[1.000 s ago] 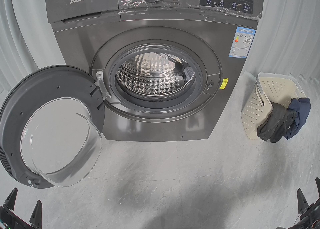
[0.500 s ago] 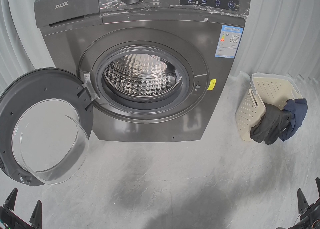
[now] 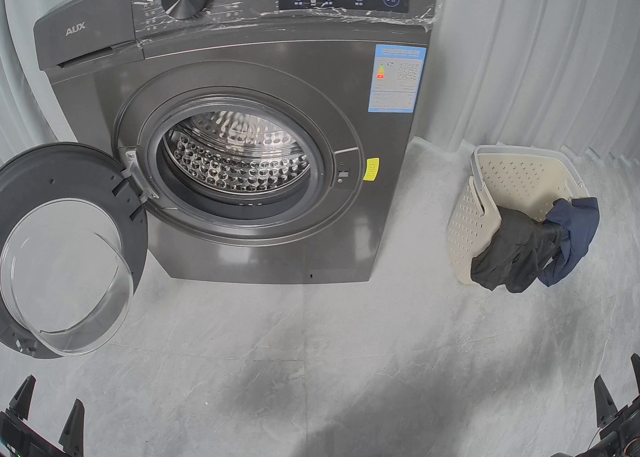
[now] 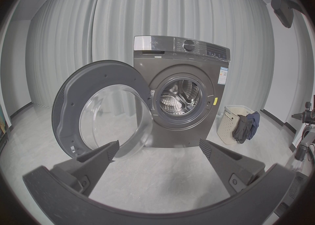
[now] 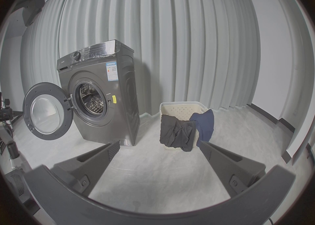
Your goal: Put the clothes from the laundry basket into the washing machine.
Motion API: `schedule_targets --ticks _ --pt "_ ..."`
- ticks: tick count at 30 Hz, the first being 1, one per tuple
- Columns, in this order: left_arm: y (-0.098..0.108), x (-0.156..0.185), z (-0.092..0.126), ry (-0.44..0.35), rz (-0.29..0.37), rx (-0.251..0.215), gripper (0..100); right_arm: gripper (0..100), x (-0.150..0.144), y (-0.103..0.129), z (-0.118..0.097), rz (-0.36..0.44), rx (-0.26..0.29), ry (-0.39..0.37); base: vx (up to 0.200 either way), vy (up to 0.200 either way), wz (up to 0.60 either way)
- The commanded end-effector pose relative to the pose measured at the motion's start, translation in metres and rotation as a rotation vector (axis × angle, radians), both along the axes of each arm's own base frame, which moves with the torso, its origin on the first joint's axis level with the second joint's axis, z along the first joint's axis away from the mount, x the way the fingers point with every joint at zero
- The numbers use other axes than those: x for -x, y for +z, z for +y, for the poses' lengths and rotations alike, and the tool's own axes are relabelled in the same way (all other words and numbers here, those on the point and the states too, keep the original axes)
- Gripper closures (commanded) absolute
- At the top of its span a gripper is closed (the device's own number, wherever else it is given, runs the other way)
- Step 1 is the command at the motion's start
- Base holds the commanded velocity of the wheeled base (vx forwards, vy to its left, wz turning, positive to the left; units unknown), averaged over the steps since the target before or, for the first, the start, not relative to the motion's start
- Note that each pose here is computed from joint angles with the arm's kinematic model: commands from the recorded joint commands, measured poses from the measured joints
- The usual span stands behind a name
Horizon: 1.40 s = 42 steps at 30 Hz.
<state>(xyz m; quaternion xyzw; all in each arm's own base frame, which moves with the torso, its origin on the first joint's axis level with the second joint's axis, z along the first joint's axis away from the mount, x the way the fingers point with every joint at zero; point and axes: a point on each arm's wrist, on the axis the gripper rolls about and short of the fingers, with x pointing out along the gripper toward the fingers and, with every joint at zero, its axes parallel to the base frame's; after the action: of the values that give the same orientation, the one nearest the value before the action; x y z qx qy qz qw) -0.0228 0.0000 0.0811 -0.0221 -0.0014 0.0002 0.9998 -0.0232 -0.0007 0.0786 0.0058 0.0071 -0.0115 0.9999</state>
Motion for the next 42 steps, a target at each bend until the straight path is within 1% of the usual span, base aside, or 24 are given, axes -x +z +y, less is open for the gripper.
schedule_targets --ticks 1,14,16,23,41,42 --pt "-0.0046 -0.0002 0.0 0.0 0.001 0.0 0 0 0.0002 -0.0031 0.0 -0.002 0.0 0.0 0.0 -0.2 0.0" --pt "-0.0047 -0.0002 0.0 -0.002 0.003 -0.003 0 0 0.0002 -0.0031 0.0 -0.002 0.003 0.002 0.0 -0.2 0.0" --pt "-0.0047 -0.0002 0.0 -0.002 0.003 -0.003 0 0 0.0002 -0.0031 0.0001 -0.002 0.01 0.006 0.0 0.0 0.0" --pt "-0.0046 -0.0002 0.0 0.0 0.001 -0.003 0 0 0.0002 -0.0031 0.0002 -0.002 0.01 0.008 0.0 0.0 0.0" --pt "-0.0047 -0.0002 0.0 0.0 0.003 -0.001 0 0 0.0002 -0.0031 0.0002 -0.002 0.01 0.008 0.0 -0.2 0.0" --pt "-0.0047 -0.0002 0.0 0.0 0.003 -0.001 0 0 0.0002 -0.0031 0.0002 -0.002 0.01 0.008 0.0 0.0 0.0"
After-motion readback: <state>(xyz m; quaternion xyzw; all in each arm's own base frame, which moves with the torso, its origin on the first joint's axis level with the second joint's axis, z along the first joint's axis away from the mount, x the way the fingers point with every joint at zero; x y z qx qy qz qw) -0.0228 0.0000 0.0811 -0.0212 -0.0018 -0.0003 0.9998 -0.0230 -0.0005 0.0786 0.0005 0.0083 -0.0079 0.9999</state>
